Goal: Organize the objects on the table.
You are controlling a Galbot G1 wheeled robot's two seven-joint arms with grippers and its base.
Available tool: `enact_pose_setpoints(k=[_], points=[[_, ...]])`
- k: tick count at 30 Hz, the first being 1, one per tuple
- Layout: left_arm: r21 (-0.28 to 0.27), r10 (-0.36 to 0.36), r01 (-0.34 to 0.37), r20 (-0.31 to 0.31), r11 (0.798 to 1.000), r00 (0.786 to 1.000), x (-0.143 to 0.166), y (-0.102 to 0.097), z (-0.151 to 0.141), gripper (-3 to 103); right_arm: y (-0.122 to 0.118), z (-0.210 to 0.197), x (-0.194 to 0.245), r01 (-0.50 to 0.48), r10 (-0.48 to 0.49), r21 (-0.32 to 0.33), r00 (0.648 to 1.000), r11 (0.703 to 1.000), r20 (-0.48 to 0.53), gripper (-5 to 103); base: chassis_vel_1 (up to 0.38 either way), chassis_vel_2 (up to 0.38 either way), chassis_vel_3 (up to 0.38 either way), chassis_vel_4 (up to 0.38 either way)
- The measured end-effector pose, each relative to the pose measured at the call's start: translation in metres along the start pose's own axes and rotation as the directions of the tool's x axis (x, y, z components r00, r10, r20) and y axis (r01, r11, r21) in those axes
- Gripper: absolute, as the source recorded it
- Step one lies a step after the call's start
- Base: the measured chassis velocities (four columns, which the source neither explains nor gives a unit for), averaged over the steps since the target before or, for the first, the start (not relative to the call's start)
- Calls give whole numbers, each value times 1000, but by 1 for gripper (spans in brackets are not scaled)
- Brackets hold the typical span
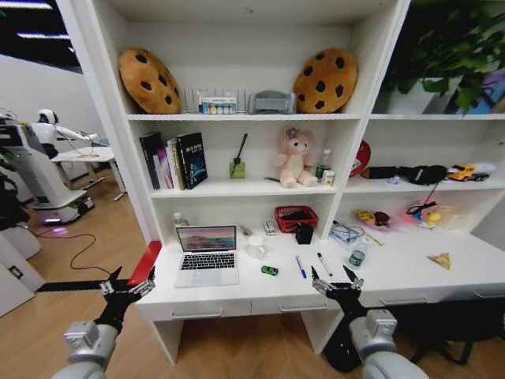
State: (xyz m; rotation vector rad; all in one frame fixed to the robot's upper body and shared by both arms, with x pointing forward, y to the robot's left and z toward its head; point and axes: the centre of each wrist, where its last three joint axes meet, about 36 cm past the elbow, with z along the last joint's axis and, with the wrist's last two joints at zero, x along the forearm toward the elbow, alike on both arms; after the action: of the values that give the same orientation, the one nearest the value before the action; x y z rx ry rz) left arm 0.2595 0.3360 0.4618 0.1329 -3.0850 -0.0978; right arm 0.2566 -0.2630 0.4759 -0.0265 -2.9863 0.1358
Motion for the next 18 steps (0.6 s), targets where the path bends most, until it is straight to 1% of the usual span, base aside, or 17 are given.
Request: enact_pose_setpoints(k=[2,3,4,5,6,7,9,10,11,12,13,14,15,16,17,18], points=[[-32,-53,53,1,998,999,-9,-4,-4,101,-4,6,-1,-16,17,11,1000,1000,-15,100,-92,122,111,-18],[-32,-53,53,1,998,999,-9,-4,-4,101,-4,6,-1,-16,17,11,1000,1000,-15,100,-62,82,67,-18],[-44,-76,76,4,996,997,-14,-5,-7,97,-6,9,-2,-24,24,16,1000,1000,-20,100,-62,82,19,-6],[-49,-83,83,3,995,997,-17,-6,-10,92,-7,11,-3,-26,27,20,999,999,-23,100,0,0,0,0],[-49,-83,83,3,995,997,-17,-6,-10,92,-7,11,-3,-26,27,20,999,999,-23,100,0,0,0,0],[-54,-82,82,1,995,997,-21,-7,-18,92,-9,14,-4,-29,29,25,999,999,-25,100,-16,-28,-52,-41],[-44,-68,67,-13,997,998,-24,-15,-34,81,-11,17,-9,-31,32,32,999,999,-24,100,51,-32,-50,41],[-44,-68,67,-13,997,998,-24,-15,-34,81,-11,17,-9,-31,32,32,999,999,-24,100,67,-36,-50,41],[-18,-54,54,-47,998,997,-24,-27,-49,76,-12,17,-15,-27,27,38,999,999,-17,100,49,-57,-65,69],[2,-44,44,-75,999,996,-24,-34,-54,70,-12,17,-17,-25,25,40,1000,999,-13,100,49,-57,-44,71],[32,-10,14,-114,999,993,-23,-44,-62,64,-13,18,-20,-23,24,45,1000,999,-14,100,0,0,0,0],[32,-10,14,-114,999,993,-23,-44,-62,64,-13,18,-20,-23,24,45,1000,999,-14,100,0,0,0,0],[52,26,-19,-142,998,989,-23,-51,-67,59,-14,19,-22,-22,23,50,1000,999,-16,100,0,0,0,0],[61,73,-63,-165,996,984,-25,-57,-70,54,-16,21,-24,-20,22,58,1000,998,-20,100,0,0,0,0],[61,73,-63,-165,996,984,-25,-57,-70,54,-16,21,-24,-20,22,58,1000,998,-20,100,0,0,0,0],[57,110,-101,-168,993,980,-30,-60,-71,48,-17,23,-26,-18,20,64,1000,998,-24,100,0,0,0,0]])
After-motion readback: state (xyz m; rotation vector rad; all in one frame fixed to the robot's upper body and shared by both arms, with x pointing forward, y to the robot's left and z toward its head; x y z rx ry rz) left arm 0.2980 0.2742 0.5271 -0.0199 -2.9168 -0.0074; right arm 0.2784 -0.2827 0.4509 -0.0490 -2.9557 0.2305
